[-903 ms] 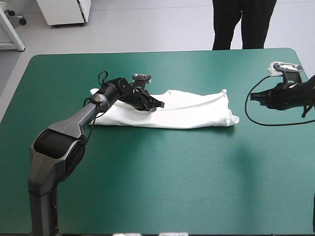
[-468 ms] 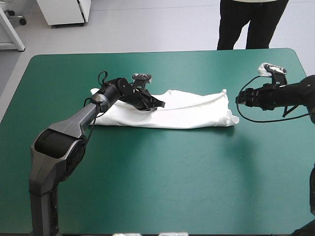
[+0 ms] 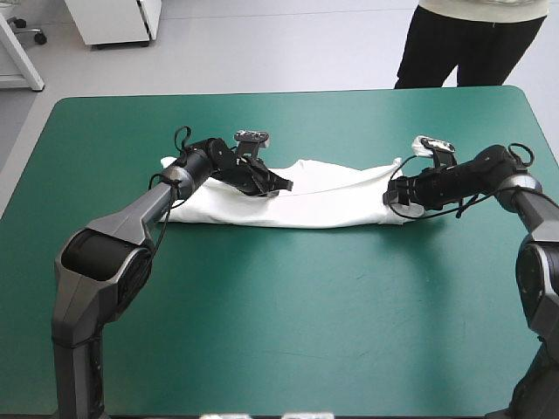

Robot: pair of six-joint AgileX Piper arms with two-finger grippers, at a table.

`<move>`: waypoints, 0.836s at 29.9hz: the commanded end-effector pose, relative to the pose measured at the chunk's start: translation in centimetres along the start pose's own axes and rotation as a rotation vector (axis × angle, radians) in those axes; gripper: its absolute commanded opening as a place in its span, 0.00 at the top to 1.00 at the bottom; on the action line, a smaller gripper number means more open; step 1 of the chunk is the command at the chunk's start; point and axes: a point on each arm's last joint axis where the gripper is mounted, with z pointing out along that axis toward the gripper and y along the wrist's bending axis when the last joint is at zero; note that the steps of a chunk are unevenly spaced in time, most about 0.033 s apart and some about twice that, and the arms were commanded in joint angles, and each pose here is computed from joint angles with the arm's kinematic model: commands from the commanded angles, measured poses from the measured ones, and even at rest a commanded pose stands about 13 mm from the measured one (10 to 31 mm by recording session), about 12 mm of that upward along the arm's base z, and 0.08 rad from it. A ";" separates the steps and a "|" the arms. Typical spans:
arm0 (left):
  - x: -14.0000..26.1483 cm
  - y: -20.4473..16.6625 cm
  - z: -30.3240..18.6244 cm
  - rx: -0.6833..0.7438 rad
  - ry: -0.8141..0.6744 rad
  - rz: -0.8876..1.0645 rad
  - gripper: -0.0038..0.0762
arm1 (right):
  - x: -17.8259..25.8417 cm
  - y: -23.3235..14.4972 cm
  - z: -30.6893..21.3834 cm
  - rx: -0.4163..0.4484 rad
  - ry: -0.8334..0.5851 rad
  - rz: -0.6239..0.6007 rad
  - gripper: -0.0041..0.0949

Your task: Fold the cloth

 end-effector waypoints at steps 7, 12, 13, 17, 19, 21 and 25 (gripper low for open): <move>-1.1 -1.3 -2.2 0.025 -0.049 0.024 0.96 | -0.1 0.2 0.5 -0.035 0.018 -0.037 0.96; -1.3 -1.2 -2.2 0.019 -0.067 0.025 0.96 | -0.4 1.0 -0.7 -0.045 -0.017 -0.065 0.96; -1.3 -1.2 -2.2 0.018 -0.071 0.025 0.96 | -0.6 1.3 -1.3 -0.044 -0.031 -0.078 0.96; -1.5 -1.2 -2.2 0.011 -0.093 0.024 0.96 | -1.0 3.1 -4.4 -0.039 -0.106 -0.134 0.96; -1.6 -1.1 -2.2 0.008 -0.109 0.022 0.96 | -1.1 4.1 -6.0 -0.043 -0.142 -0.163 0.96; -1.7 -1.1 -2.3 0.006 -0.118 0.021 0.96 | -1.1 5.1 -7.3 -0.055 -0.170 -0.180 0.96; -1.9 -1.1 -2.4 0.002 -0.135 0.019 0.96 | -1.2 6.8 -9.1 -0.078 -0.198 -0.220 0.96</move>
